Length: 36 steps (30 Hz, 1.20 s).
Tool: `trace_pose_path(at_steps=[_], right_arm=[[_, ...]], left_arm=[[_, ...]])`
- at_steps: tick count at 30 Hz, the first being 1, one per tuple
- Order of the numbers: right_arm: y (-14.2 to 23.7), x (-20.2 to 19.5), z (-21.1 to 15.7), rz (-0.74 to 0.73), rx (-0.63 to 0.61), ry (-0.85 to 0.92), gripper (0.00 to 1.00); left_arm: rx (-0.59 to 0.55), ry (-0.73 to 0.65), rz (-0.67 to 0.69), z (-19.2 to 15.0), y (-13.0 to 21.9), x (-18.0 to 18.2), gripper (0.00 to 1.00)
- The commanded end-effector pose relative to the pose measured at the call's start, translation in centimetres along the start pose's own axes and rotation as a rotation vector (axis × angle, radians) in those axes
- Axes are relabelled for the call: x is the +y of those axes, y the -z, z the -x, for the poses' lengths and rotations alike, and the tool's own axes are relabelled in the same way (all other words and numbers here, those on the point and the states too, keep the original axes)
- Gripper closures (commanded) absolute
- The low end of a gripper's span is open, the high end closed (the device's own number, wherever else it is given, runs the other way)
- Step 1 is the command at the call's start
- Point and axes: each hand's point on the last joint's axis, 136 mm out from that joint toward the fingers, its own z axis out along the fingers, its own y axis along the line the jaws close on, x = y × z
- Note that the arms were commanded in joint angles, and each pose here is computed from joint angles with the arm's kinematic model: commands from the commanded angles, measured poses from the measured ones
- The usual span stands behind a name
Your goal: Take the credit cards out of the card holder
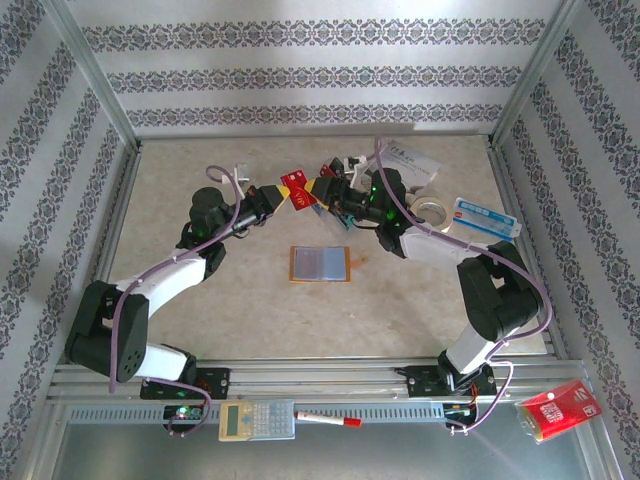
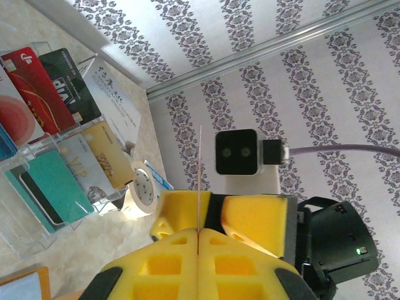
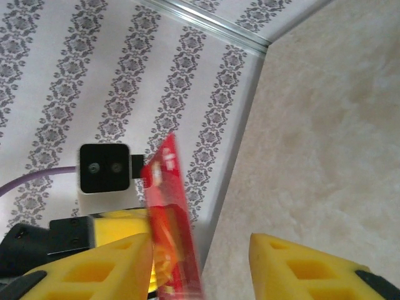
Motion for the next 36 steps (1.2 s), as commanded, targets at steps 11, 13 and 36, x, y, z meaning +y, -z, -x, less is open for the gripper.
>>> trace_pose_path(at_steps=[11, 13, 36], right_arm=[[-0.1, 0.6, -0.7, 0.054, 0.018, 0.038, 0.67], [-0.2, -0.1, -1.1, 0.042, 0.024, 0.028, 0.67], [1.7, -6.9, -0.2, -0.193, -0.011, 0.152, 1.00]], left_arm=[[-0.017, -0.015, -0.048, 1.1, -0.1, -1.0, 1.00], [-0.017, -0.013, -0.050, 1.1, -0.1, -0.9, 1.00], [-0.028, 0.127, 0.253, 0.3, 1.0, 12.1, 0.50]])
